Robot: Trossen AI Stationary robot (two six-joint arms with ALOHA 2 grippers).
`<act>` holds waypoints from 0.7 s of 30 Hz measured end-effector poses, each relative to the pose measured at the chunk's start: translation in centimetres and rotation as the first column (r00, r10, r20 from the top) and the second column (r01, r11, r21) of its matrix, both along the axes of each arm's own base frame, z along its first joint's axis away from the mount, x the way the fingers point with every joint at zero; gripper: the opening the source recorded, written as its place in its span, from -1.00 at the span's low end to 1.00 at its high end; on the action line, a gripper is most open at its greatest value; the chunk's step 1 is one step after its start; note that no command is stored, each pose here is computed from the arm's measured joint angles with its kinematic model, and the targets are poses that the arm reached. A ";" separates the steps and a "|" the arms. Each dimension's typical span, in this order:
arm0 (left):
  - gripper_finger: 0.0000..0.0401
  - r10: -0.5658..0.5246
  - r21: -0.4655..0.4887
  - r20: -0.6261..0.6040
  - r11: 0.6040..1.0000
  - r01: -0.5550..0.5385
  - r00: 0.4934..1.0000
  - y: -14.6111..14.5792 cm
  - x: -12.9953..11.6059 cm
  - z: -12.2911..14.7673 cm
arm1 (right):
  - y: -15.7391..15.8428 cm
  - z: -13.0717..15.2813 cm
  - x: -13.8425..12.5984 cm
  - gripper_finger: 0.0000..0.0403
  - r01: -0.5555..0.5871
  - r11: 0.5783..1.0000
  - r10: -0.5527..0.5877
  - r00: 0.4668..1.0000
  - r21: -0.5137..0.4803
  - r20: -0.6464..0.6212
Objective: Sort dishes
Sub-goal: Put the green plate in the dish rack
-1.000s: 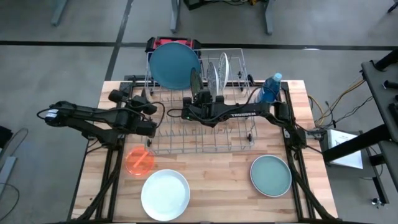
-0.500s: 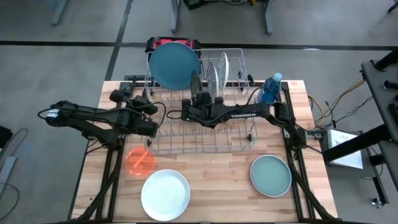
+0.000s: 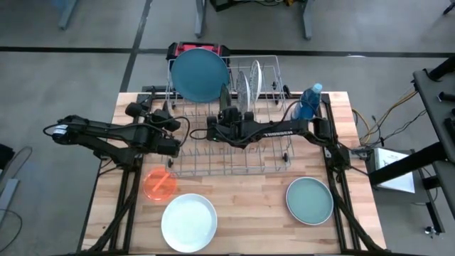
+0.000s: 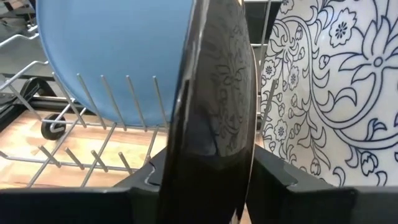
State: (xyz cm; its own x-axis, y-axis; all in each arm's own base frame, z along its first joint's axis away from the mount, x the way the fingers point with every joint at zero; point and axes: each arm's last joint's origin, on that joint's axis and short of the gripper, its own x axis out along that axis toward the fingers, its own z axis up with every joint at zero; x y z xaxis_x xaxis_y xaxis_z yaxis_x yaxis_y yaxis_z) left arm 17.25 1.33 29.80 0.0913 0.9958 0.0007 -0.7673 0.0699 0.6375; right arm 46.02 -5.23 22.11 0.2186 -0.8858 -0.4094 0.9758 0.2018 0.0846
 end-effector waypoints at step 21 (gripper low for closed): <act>0.22 0.000 0.002 -0.017 1.000 0.000 1.000 0.0 0.0 0.0 | 1.2 -0.2 0.1 0.08 -0.066 0.997 0.067 0.997 0.025 -0.048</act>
